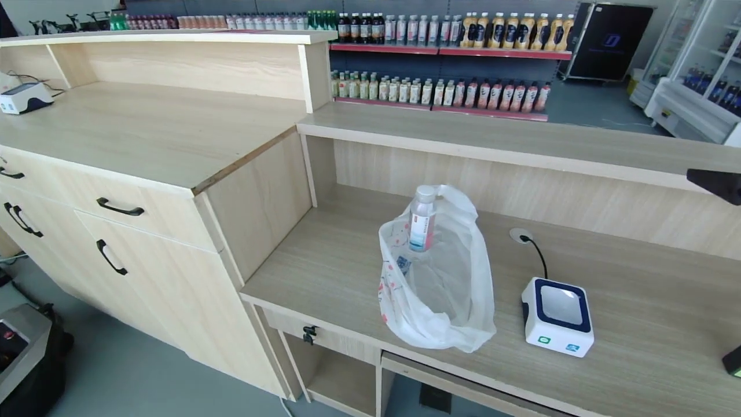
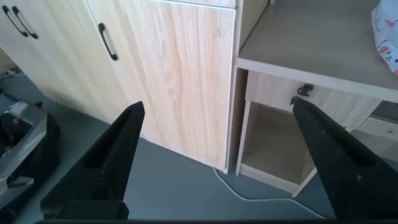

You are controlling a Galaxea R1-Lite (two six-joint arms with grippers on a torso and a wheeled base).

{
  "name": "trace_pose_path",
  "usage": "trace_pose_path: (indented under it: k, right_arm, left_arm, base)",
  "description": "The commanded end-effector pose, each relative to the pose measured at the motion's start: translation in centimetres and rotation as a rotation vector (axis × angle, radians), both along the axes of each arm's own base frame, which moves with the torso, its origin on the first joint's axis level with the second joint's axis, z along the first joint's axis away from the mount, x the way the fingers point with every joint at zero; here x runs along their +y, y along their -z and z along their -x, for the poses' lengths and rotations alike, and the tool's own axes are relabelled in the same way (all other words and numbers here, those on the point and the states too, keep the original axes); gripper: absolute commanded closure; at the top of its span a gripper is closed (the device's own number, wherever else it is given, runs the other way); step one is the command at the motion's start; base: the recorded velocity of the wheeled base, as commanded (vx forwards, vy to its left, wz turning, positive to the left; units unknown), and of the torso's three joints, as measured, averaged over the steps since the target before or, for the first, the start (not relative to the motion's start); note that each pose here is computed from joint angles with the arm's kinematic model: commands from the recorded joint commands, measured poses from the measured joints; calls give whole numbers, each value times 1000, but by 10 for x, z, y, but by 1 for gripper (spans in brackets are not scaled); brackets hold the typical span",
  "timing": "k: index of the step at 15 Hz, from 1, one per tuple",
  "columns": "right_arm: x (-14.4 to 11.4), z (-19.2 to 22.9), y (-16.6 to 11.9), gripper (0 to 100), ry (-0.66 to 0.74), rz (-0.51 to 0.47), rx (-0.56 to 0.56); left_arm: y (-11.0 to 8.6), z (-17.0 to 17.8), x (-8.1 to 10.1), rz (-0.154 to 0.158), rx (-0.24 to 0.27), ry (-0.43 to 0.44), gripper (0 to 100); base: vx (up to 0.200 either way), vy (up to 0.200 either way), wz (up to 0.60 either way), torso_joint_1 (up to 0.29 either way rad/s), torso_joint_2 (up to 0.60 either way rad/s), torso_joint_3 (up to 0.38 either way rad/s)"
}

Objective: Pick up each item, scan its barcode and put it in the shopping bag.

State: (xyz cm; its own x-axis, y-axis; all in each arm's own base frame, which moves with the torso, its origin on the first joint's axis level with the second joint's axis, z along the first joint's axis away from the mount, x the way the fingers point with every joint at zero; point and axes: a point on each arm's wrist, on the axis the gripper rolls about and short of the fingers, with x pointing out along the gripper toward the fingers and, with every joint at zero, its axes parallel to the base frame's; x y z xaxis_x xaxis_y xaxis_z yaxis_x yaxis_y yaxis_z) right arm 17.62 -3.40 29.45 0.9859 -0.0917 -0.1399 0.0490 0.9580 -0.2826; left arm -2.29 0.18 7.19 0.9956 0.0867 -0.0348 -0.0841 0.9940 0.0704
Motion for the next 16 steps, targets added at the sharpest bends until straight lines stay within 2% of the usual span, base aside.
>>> trace_pose_path:
  k: [1,2,4,8,12,16]
  right_arm:
    - [-27,16,-2,0,176,1,61]
    - [-46,13,13,0,258,-8,138]
    - [-66,4,32,0,317,-10,225]
    - [-128,-39,77,0,402,-69,295]
    - [-143,-29,116,0,417,-52,448]
    - [-140,-22,114,0,422,-43,444]
  left_arm:
    - [0,0,0,0,2,-1,0]
    - [0,0,0,0,2,-1,0]
    - [0,0,0,0,2,-1,0]
    - [0,0,0,0,2,-1,0]
    - [0,0,0,0,2,-1,0]
    - [0,0,0,0,2,-1,0]
  base:
    - [0,0,-600,7,2,2]
    - [0,0,-600,2,7,2]
    - [0,0,-600,0,5,0]
    - [0,0,0,0,0,0]
    - [0,0,0,0,0,0]
    - [0,0,0,0,0,0]
